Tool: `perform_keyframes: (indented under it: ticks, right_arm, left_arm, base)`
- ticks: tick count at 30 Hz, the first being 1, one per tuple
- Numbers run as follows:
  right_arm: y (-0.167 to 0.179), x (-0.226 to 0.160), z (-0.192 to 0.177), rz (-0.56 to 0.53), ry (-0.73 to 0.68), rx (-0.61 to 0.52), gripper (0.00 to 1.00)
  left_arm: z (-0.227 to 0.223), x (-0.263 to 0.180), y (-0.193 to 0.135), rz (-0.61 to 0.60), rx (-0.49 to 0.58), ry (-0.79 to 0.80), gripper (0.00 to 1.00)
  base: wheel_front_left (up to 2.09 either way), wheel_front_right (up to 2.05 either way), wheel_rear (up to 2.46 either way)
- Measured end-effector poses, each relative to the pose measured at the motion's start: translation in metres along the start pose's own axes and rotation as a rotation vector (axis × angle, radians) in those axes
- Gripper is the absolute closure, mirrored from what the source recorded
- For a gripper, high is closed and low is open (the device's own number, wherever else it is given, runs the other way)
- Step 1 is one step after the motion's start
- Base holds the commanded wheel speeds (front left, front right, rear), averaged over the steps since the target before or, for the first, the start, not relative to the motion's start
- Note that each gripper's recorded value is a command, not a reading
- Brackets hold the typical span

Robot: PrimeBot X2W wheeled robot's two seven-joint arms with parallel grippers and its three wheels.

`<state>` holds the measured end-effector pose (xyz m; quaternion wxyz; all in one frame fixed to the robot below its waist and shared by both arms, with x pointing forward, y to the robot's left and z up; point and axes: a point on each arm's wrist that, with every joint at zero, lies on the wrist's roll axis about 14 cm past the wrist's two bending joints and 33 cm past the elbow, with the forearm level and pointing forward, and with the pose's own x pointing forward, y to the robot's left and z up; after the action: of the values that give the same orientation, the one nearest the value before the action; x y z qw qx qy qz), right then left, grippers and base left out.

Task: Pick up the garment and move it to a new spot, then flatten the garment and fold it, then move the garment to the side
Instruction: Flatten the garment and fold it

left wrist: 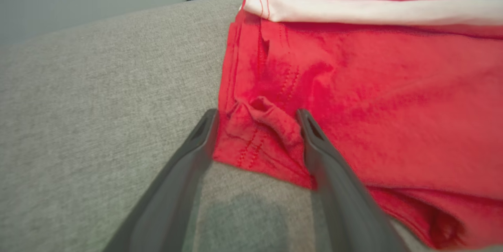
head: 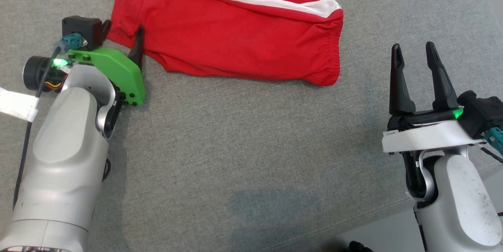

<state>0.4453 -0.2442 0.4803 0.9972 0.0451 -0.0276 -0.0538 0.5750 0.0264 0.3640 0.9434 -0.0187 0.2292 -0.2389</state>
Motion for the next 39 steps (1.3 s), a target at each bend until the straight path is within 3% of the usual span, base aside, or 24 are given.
perform_keyframes:
  ticks: [2,3,4,18,26,38,39]
  right_arm:
    - [0.000,0.000,-0.001,-0.001,0.003,0.000,0.00]
    - [0.000,0.000,-0.001,0.000,0.004,0.000,0.00]
    - [0.001,0.000,-0.002,0.001,0.006,0.001,0.00]
    - [0.012,0.006,0.000,0.029,-0.009,0.018,0.00]
    - [0.027,0.005,-0.003,0.067,-0.002,0.021,0.00]
    - [0.055,0.004,-0.005,0.136,0.002,0.036,0.00]
    - [0.057,0.004,-0.004,0.143,0.000,0.039,0.00]
  left_arm:
    - [-0.005,0.002,0.000,-0.002,-0.013,0.034,0.03]
    - [-0.006,0.002,0.000,-0.004,-0.020,0.042,0.63]
    - [-0.006,0.003,0.000,-0.004,-0.024,0.050,1.00]
    - [-0.001,-0.020,0.006,0.021,-0.104,-0.034,1.00]
    - [-0.005,-0.067,0.007,0.101,-0.211,-0.172,1.00]
    - [-0.033,-0.145,0.006,0.217,-0.312,-0.164,1.00]
    - [-0.034,-0.148,0.004,0.214,-0.313,-0.155,0.86]
  base:
    - [0.00,0.00,0.00]
    - [0.00,0.00,0.00]
    - [0.00,0.00,0.00]
    - [0.00,0.00,0.00]
    - [0.00,0.00,0.00]
    - [0.00,0.00,0.00]
    - [0.00,0.00,0.00]
